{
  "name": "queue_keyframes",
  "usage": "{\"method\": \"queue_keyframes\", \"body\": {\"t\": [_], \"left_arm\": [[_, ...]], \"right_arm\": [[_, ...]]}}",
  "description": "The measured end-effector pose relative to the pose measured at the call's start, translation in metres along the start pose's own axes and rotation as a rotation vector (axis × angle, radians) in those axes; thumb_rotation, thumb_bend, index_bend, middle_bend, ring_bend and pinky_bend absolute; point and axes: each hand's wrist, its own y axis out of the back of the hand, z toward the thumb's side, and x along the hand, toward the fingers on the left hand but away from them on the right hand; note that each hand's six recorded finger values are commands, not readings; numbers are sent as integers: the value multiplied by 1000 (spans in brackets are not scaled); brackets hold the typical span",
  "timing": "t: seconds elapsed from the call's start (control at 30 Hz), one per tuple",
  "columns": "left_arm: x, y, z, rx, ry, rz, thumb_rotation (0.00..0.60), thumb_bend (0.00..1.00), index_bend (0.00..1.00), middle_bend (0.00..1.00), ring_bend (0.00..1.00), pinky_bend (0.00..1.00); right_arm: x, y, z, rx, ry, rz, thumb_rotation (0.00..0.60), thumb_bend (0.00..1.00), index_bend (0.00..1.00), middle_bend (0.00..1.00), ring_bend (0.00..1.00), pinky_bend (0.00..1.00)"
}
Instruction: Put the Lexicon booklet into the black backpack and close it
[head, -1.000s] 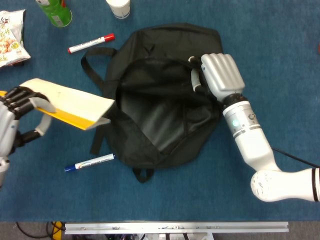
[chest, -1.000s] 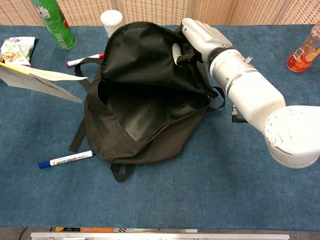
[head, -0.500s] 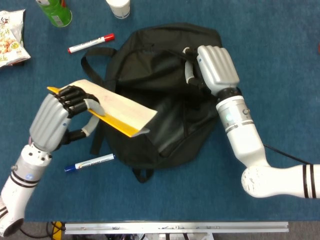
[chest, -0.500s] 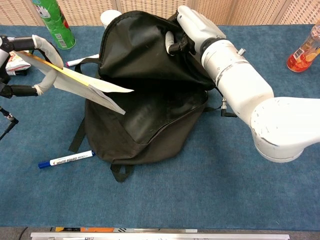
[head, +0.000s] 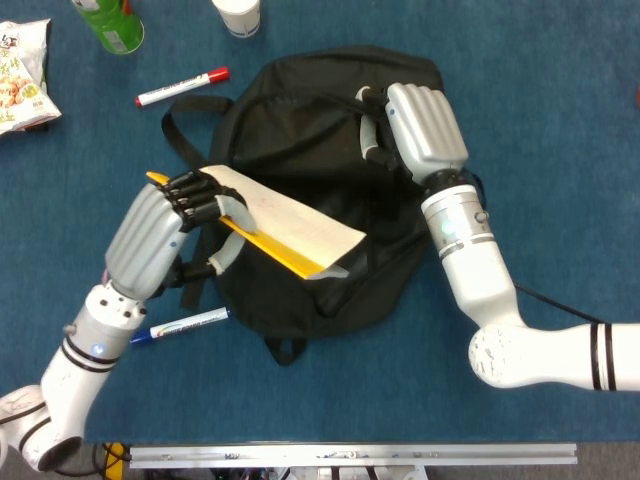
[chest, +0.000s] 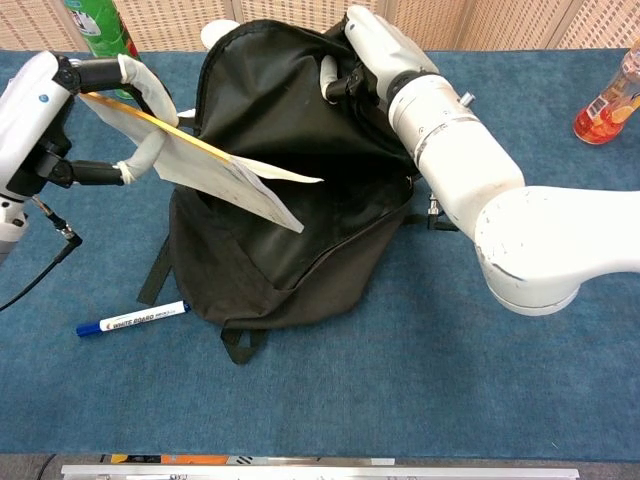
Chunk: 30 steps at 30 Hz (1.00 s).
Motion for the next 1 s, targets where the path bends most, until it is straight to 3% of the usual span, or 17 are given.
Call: {"method": "queue_keyframes", "body": {"t": [0.43,0.83,1.0], "left_arm": [[19,-41,2,-70,33,-37,600,416,710,592,521,448],[42,-55,-18,-69,103,13,600,415,710,592,521,449],[41,-56,-26,-19,118,53,600,416,711,594,526,449]], "right_arm": [[3,2,7,-36,16,-1,600,678,659,596,566,824],[9,6,14,-64,37,-4,600,678,659,597,569,825],[10,10,17,-91,40,-8,600,678,659,597,569,824]]}}
